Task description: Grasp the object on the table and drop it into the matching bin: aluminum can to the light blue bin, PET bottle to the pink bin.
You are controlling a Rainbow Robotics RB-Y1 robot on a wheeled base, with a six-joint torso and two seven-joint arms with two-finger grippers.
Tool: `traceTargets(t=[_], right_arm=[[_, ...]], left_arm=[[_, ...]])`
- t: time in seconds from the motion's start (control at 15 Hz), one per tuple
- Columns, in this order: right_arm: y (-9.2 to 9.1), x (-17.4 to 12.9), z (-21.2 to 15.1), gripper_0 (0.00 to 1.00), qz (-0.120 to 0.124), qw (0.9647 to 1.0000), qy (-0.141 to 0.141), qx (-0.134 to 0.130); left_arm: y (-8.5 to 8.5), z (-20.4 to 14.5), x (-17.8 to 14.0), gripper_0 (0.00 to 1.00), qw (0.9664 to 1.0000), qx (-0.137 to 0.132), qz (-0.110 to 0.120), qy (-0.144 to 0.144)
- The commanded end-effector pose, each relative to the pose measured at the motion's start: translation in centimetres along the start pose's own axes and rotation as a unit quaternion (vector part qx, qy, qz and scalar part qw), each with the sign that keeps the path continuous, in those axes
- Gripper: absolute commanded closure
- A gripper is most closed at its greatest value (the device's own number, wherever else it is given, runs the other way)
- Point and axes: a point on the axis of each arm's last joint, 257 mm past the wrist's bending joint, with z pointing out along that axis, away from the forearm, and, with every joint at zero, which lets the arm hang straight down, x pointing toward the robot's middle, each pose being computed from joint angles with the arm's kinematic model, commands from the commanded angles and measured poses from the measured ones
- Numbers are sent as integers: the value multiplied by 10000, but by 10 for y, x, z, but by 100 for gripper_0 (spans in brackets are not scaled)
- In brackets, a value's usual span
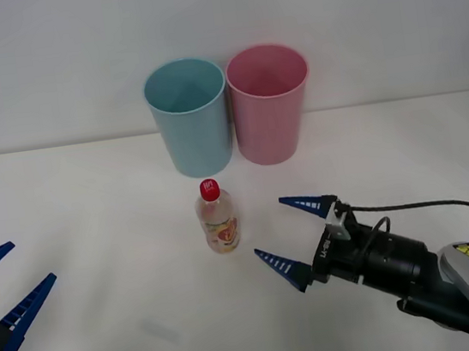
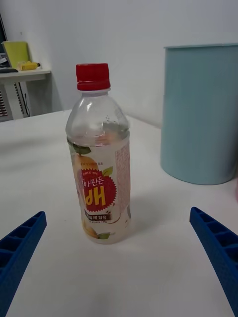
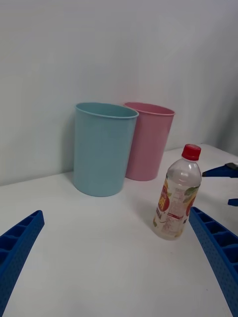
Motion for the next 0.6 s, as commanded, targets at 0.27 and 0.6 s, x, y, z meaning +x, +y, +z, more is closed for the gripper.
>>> traceTargets(t=[0.27,0.6], right_arm=[[10,1,40,0,-50,9999,97,89],[13,0,60,0,-163,9996,170,182]], left_arm=[[0,0,0,0,10000,0,0,0],[0,0,0,0,10000,0,0,0]])
